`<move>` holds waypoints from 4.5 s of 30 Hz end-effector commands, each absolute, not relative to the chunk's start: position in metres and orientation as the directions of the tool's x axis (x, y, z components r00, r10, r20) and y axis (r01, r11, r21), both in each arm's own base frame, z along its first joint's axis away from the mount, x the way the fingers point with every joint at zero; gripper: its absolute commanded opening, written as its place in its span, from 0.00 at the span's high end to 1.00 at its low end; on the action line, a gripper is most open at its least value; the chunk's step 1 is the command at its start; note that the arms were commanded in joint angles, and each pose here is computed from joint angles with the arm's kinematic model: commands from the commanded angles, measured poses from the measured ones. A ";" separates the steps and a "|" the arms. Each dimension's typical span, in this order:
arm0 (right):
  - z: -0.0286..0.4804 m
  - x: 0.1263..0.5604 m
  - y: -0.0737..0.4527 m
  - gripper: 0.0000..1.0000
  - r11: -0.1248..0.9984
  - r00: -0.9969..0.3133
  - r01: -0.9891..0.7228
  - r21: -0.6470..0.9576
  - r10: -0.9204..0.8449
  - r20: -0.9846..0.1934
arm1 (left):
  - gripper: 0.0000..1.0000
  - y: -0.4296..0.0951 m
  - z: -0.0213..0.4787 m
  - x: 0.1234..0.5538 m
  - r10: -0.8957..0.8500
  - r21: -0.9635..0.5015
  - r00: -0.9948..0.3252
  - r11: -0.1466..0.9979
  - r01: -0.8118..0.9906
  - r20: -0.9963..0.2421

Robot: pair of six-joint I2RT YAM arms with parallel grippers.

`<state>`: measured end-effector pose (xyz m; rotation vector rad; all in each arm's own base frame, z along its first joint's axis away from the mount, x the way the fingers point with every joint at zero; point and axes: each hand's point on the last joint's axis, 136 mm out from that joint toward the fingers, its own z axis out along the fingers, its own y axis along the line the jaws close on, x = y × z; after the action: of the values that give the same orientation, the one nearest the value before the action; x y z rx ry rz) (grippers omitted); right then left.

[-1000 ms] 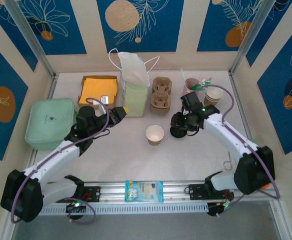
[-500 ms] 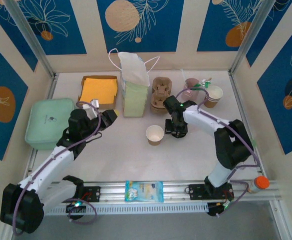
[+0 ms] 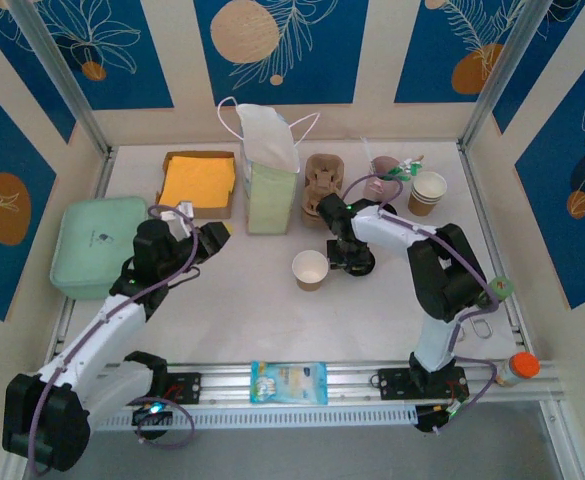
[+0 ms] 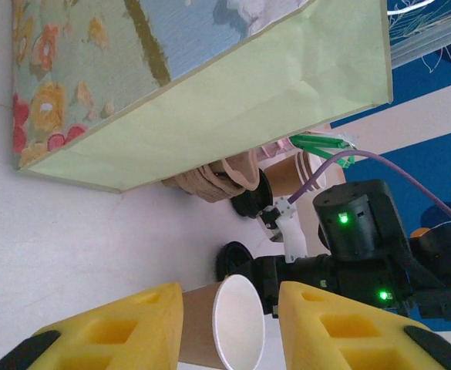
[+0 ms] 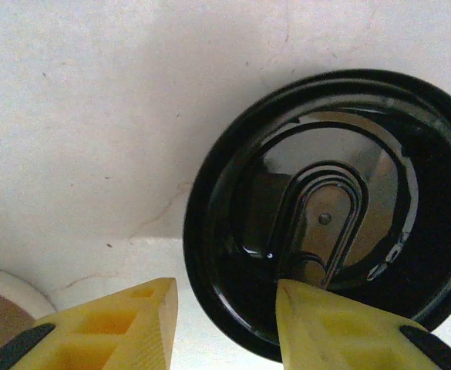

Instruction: Pack the takeout coffee

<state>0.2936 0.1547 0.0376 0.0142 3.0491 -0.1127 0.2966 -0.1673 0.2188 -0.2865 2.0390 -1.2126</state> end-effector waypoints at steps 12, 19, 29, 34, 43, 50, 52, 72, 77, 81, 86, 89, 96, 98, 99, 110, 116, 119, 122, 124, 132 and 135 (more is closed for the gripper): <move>0.033 0.300 0.154 0.80 0.988 -0.996 -0.007 -0.155 -0.021 -0.090 | 0.62 -0.161 0.221 0.293 -0.507 -0.816 -0.698 0.544 0.196 -0.506; 0.038 0.301 0.152 0.83 0.986 -0.995 -0.010 -0.165 -0.027 -0.099 | 0.62 -0.159 0.225 0.289 -0.497 -0.801 -0.690 0.561 0.206 -0.526; 0.030 0.301 0.147 0.77 0.980 -0.996 -0.005 -0.198 -0.023 -0.086 | 0.61 -0.156 0.225 0.287 -0.493 -0.794 -0.686 0.570 0.210 -0.535; 0.026 0.300 0.147 0.76 0.979 -0.997 -0.007 -0.205 -0.024 -0.077 | 0.60 -0.155 0.226 0.287 -0.494 -0.793 -0.684 0.572 0.209 -0.536; 0.072 0.299 0.153 0.90 0.989 -0.987 0.000 -0.150 -0.024 -0.156 | 0.60 -0.156 0.235 0.285 -0.487 -0.788 -0.680 0.573 0.225 -0.548; 0.210 0.301 0.189 0.91 0.908 -0.920 -0.102 0.407 0.070 -0.386 | 0.59 -0.168 0.281 0.279 -0.478 -0.809 -0.675 0.490 0.326 -0.562; 0.273 0.295 0.209 0.91 0.744 -0.876 -0.227 0.628 0.125 -0.466 | 0.57 -0.174 0.299 0.279 -0.488 -0.824 -0.674 0.437 0.360 -0.554; 0.574 0.164 0.260 0.91 -0.344 -0.606 -0.776 0.528 0.175 -0.776 | 0.49 -0.236 0.501 0.259 -0.552 -0.699 -0.691 -0.248 0.671 -0.467; 0.595 0.168 0.263 0.92 -0.466 -0.627 -0.738 0.488 0.205 -0.752 | 0.49 -0.245 0.521 0.252 -0.549 -0.658 -0.707 -0.335 0.675 -0.446; 0.603 0.171 0.268 0.92 -0.528 -0.652 -0.702 0.478 0.207 -0.729 | 0.49 -0.249 0.538 0.243 -0.534 -0.611 -0.718 -0.404 0.680 -0.446; 0.606 0.167 0.272 0.92 -0.542 -0.647 -0.700 0.464 0.208 -0.733 | 0.49 -0.250 0.547 0.237 -0.538 -0.590 -0.710 -0.415 0.692 -0.455; 0.606 0.169 0.272 0.92 -0.551 -0.654 -0.696 0.460 0.221 -0.724 | 0.50 -0.251 0.550 0.235 -0.538 -0.581 -0.709 -0.424 0.695 -0.456; 0.604 0.182 0.273 0.93 -0.583 -0.685 -0.668 0.462 0.239 -0.688 | 0.54 -0.254 0.553 0.235 -0.537 -0.574 -0.714 -0.439 0.692 -0.450; 0.602 0.186 0.275 0.93 -0.585 -0.694 -0.661 0.469 0.241 -0.678 | 0.55 -0.254 0.553 0.233 -0.535 -0.571 -0.713 -0.440 0.693 -0.453; 0.601 0.187 0.275 0.93 -0.584 -0.695 -0.662 0.470 0.244 -0.676 | 0.55 -0.255 0.553 0.233 -0.534 -0.571 -0.714 -0.441 0.692 -0.453; 0.597 0.198 0.276 0.94 -0.575 -0.705 -0.663 0.480 0.265 -0.657 | 0.59 -0.257 0.553 0.233 -0.534 -0.568 -0.719 -0.452 0.687 -0.445; 0.590 0.211 0.276 0.96 -0.565 -0.728 -0.652 0.506 0.279 -0.626 | 0.61 -0.257 0.553 0.231 -0.534 -0.565 -0.717 -0.453 0.690 -0.448; 0.585 0.219 0.278 0.96 -0.557 -0.737 -0.647 0.521 0.282 -0.614 | 0.64 -0.257 0.553 0.231 -0.534 -0.565 -0.716 -0.451 0.691 -0.450; 0.578 0.228 0.281 0.96 -0.550 -0.754 -0.633 0.544 0.281 -0.594 | 0.67 -0.257 0.552 0.232 -0.537 -0.563 -0.716 -0.453 0.691 -0.447; 0.572 0.235 0.282 0.96 -0.544 -0.765 -0.625 0.560 0.283 -0.578 | 0.69 -0.257 0.552 0.231 -0.536 -0.561 -0.718 -0.458 0.689 -0.444; 0.553 0.255 0.281 0.97 -0.521 -0.799 -0.595 0.613 0.299 -0.522 | 0.76 -0.256 0.552 0.231 -0.540 -0.559 -0.716 -0.458 0.691 -0.442; 0.547 0.262 0.279 0.97 -0.505 -0.805 -0.590 0.630 0.310 -0.505 | 0.78 -0.256 0.552 0.232 -0.543 -0.559 -0.716 -0.458 0.691 -0.440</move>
<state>0.2406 0.2738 0.5662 -0.5327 1.0549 2.2932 0.2571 -0.2643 0.5296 0.1522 1.0788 -2.1706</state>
